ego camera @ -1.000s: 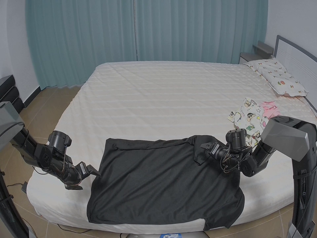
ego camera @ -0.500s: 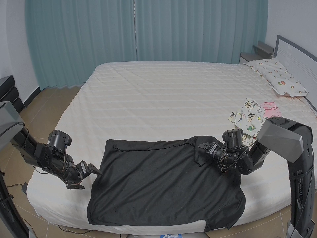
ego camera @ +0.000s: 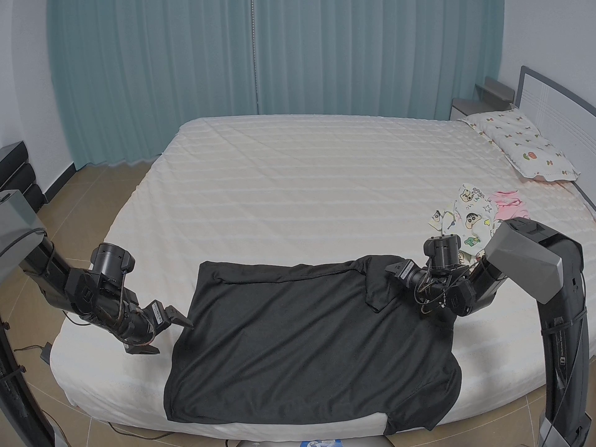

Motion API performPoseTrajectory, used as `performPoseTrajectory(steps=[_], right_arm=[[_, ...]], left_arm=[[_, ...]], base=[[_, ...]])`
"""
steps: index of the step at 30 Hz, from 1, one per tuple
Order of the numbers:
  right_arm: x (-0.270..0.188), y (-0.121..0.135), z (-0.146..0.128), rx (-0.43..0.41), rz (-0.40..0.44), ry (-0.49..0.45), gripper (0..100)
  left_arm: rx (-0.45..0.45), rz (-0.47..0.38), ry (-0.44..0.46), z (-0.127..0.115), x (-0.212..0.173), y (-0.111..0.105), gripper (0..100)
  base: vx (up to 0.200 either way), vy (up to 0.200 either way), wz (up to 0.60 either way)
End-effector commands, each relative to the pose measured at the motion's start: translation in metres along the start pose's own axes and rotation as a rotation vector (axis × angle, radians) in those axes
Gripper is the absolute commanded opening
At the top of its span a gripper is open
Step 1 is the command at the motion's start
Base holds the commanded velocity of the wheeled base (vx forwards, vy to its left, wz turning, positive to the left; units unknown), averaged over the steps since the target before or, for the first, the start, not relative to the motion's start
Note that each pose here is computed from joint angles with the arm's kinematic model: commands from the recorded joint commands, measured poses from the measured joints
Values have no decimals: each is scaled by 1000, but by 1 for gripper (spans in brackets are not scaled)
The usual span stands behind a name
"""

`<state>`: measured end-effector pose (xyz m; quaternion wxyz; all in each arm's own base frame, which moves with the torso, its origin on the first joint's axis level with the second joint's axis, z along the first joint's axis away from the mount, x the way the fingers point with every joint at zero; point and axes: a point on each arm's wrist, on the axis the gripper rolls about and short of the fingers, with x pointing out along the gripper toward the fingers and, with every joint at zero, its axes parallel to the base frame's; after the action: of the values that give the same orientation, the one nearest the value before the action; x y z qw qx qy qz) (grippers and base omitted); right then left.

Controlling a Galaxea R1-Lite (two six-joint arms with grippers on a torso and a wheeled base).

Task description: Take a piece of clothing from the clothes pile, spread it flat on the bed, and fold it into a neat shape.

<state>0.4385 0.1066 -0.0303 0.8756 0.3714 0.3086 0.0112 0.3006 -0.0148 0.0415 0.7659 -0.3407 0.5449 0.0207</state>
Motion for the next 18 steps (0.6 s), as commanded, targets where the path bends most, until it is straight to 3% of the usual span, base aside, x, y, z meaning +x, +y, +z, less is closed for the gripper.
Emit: performPoseTrajectory(steps=[1, 12, 18], right_arm=[[0, 4, 3, -1, 12, -11, 0], [-9, 8, 23, 10, 30, -56, 0], [-4, 22, 42, 15, 102, -130, 0]], left_arm=[[0, -1, 0, 0, 0, 0, 100], [-1, -2, -3, 0, -1, -1, 100], [-4, -2, -3, 1, -1, 0, 100]], base=[[0, 0, 0], [0, 0, 0], [0, 0, 0]])
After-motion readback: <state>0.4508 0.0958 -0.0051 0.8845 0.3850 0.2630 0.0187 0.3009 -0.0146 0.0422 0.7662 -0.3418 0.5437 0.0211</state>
